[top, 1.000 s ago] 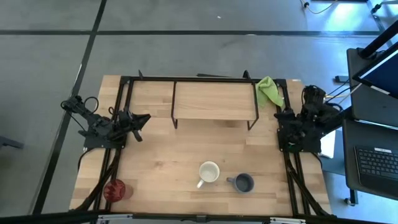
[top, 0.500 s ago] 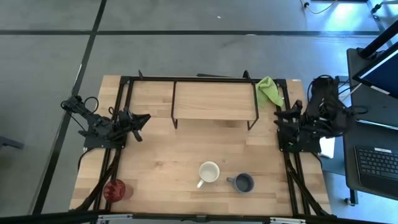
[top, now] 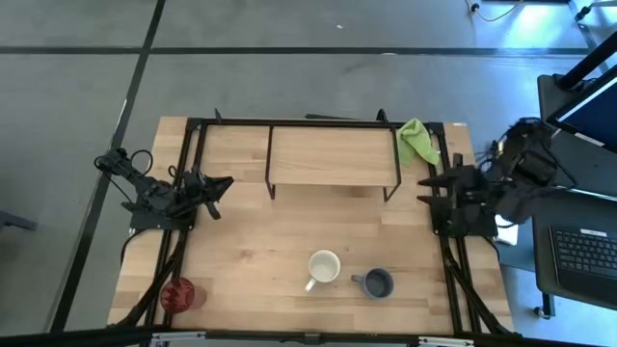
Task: Stack small to large cups/mugs on shelf
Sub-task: Put the blue mug on the shelf
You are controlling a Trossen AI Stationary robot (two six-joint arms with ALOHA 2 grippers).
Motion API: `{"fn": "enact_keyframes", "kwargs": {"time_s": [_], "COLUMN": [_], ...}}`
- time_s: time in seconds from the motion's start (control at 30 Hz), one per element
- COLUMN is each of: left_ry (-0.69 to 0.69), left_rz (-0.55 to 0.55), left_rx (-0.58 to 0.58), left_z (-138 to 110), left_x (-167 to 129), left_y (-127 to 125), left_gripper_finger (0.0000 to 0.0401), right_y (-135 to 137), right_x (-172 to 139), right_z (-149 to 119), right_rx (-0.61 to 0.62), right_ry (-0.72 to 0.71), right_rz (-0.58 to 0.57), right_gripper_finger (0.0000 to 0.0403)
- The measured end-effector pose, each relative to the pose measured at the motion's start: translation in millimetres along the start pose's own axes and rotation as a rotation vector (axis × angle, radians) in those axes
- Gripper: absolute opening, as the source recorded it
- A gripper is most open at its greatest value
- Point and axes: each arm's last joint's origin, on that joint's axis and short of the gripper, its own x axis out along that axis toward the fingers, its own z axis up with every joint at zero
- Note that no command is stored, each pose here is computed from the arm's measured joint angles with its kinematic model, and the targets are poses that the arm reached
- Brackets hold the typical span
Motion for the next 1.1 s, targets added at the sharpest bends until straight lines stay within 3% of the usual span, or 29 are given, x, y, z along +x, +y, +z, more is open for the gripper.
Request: {"fn": "enact_keyframes", "kwargs": {"time_s": [0.17, 0.3, 0.57, 0.87, 1.1], "left_ry": [0.000, 0.000, 0.000, 0.000, 0.000], "left_rz": [0.000, 0.000, 0.000, 0.000, 0.001], "left_rx": [0.000, 0.000, 0.000, 0.000, 0.000], "left_z": [0.0, 0.0, 0.0, 0.0, 0.0], "left_x": [0.0, 0.0, 0.0, 0.0, 0.0], "left_y": [0.0, 0.0, 0.0, 0.0, 0.0], "left_gripper_finger": [0.0041, 0.0041, 0.0041, 0.0041, 0.0041], "right_y": [13.9, 26.2, 61.1, 100.7, 118.4], "right_x": [18.8, 37.8, 80.4, 124.1, 146.9], "right_z": [21.1, 30.0, 9.0, -25.1, -35.9], "right_rx": [-0.005, 0.079, 0.200, 0.174, 0.355], "right_ry": [0.276, 0.492, 0.828, 0.945, 0.927], "right_rz": [-0.044, -0.062, -0.112, -0.264, -0.315], "right_gripper_finger": [0.0186, 0.0186, 0.0186, 0.0187, 0.0232]}}
